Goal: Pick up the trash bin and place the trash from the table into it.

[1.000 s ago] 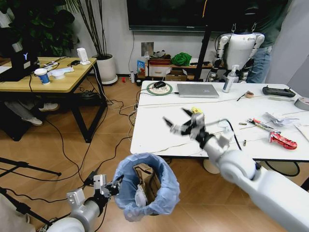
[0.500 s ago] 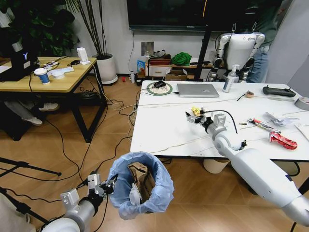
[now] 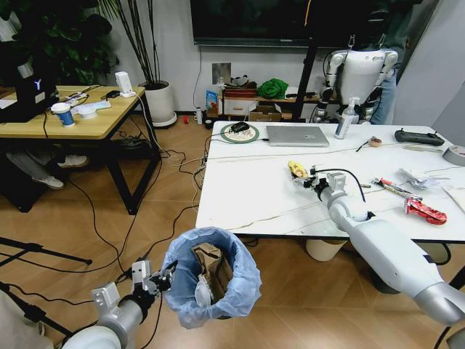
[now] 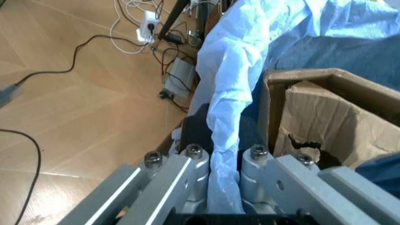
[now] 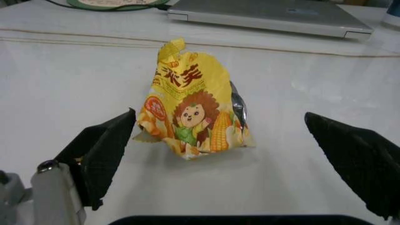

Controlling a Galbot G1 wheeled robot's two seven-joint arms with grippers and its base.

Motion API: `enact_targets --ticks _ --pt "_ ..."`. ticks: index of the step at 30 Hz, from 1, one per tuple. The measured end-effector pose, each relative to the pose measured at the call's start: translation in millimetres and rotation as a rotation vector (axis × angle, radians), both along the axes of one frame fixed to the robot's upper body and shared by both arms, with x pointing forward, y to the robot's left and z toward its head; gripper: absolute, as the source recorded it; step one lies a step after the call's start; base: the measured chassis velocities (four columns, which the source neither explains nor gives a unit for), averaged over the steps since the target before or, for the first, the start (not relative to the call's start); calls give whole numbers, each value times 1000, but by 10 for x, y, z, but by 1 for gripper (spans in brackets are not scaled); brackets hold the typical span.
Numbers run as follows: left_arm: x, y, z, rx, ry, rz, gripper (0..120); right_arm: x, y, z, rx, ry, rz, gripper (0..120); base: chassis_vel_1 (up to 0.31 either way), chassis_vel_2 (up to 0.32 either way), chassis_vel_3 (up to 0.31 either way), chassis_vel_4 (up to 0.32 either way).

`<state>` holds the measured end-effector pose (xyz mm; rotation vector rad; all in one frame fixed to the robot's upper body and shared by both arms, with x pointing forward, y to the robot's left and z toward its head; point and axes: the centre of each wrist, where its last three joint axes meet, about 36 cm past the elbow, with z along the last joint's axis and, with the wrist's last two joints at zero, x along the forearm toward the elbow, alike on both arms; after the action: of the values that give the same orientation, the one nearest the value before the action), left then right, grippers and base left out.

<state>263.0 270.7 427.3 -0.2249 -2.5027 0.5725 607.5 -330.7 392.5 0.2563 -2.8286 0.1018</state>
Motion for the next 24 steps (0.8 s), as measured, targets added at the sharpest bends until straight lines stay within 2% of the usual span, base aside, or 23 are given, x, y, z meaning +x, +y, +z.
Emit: enact_targets --ticks 3,6,13,15,18,21,22,24 --pt "6 -2 -19 0 4 0 2 34 -20 -48 6 5 2 95 0 0 0 0" --pt "13 -1 -24 -1 4 -1 2 56 -38 -70 11 6 6 89 0 0 0 0" --pt "16 6 -33 1 7 -1 2 96 -43 -134 30 3 16 59 0 0 0 0" --pt "16 5 -33 1 7 -1 2 96 -42 -135 30 3 16 57 0 0 0 0" --pt "20 2 -44 0 8 0 2 95 -20 -129 30 1 25 42 0 0 0 0" --pt "21 0 -47 -1 8 1 2 94 -16 -129 29 0 27 39 0 0 0 0" --pt "24 -6 -52 -2 8 0 2 92 -6 -125 28 -1 32 29 0 0 0 0" --pt "24 -6 -59 -1 9 1 2 95 -5 -120 28 -2 32 21 0 0 0 0"
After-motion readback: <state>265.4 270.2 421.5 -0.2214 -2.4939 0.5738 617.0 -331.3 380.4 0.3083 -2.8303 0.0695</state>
